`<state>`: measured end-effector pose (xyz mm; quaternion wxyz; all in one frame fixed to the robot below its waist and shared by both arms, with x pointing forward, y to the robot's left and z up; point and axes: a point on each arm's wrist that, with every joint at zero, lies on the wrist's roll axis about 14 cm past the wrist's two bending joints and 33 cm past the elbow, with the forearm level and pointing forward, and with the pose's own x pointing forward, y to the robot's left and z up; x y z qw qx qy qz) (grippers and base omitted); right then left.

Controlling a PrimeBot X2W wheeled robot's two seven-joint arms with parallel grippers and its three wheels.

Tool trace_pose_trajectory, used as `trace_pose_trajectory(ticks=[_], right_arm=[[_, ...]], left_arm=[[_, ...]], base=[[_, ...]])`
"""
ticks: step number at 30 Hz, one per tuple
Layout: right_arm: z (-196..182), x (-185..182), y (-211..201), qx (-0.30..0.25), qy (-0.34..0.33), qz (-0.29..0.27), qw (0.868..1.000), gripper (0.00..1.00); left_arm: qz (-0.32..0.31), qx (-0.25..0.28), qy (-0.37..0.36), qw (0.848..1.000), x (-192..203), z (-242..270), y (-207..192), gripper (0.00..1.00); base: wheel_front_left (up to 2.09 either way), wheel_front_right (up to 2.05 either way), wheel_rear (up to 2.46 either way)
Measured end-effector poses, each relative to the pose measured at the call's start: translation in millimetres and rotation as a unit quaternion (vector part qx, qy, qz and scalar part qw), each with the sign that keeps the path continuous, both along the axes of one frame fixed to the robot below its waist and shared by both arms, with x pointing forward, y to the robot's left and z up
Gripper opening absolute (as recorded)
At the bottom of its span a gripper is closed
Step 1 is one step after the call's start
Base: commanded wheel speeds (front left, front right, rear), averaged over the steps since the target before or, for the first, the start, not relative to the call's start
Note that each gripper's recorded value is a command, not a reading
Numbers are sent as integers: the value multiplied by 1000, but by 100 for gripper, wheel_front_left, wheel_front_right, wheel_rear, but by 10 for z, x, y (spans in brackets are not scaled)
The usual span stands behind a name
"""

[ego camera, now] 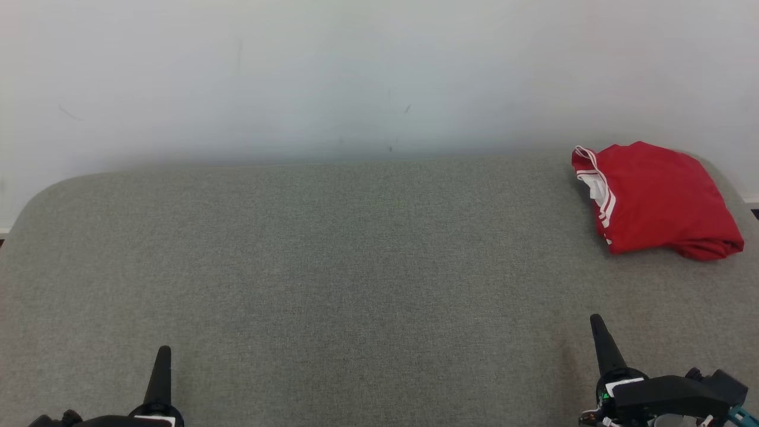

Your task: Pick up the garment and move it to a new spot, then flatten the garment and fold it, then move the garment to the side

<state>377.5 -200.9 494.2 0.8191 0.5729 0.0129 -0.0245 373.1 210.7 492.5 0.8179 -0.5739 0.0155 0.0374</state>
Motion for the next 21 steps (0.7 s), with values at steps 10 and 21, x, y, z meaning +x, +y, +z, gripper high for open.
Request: trace_pose_trajectory(ticks=[10,21], right_arm=[[27,28,2,45,-5,2,999,0],[53,54,2,92,-11,3,996,0]], left_arm=[[-3,-44,-4,999,31,14,-28,0],[-7,-89,-14,996,76,56,-57,0]], base=[[0,0,0],[0,0,0]])
